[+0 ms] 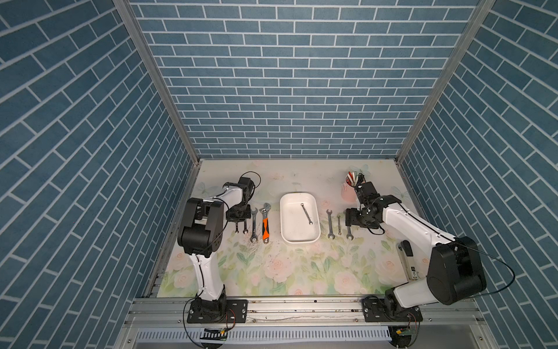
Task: Take out the wrench from the storage box
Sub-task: Place the wrench at the center of the board.
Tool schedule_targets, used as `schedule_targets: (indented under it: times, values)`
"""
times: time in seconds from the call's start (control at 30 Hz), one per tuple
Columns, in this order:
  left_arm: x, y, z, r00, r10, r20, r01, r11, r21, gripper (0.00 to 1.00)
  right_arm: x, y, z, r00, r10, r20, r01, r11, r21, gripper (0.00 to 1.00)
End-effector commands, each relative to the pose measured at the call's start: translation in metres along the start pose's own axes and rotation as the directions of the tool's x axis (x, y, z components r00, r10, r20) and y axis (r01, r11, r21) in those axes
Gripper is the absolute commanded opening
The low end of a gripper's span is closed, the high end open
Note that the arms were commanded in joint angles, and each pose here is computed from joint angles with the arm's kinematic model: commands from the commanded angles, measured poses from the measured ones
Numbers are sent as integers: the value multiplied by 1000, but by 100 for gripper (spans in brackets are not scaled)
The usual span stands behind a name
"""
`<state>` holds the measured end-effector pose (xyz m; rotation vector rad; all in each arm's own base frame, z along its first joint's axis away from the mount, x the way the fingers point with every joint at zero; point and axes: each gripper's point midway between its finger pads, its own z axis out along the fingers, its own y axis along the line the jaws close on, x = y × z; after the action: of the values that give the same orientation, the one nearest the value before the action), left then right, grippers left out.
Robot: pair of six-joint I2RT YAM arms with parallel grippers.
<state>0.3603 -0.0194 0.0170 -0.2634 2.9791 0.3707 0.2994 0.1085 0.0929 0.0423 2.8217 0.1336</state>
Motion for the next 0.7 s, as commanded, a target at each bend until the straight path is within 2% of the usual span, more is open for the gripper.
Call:
schedule_targets:
  times: [0.0, 0.03, 0.1, 0.2, 0.47, 0.67]
  values:
    - [12, -4, 6, 999, 14, -41, -14, 1000, 21, 22, -7, 5, -20, 999, 23, 27, -22, 999, -30, 81]
    - [12, -4, 4, 999, 12, -38, -12, 1000, 22, 26, -8, 6, -22, 999, 29, 30, -28, 999, -37, 80]
    - [8, -4, -3, 1000, 4, -15, -4, 999, 34, 39, -9, 10, -28, 999, 35, 38, -33, 998, -59, 79]
    - [-4, -7, -25, 998, -19, 57, 14, 996, 85, 55, -9, 15, -37, 998, 47, 44, -42, 995, -93, 76]
    - [-30, -7, -96, 957, -103, 271, 37, 971, 238, 70, -15, 37, -71, 996, 37, 83, -28, 993, -111, 72]
    - [-40, 7, -154, 882, -162, 442, 17, 949, 314, 77, -21, 68, -92, 994, 8, 110, 2, 995, -98, 72]
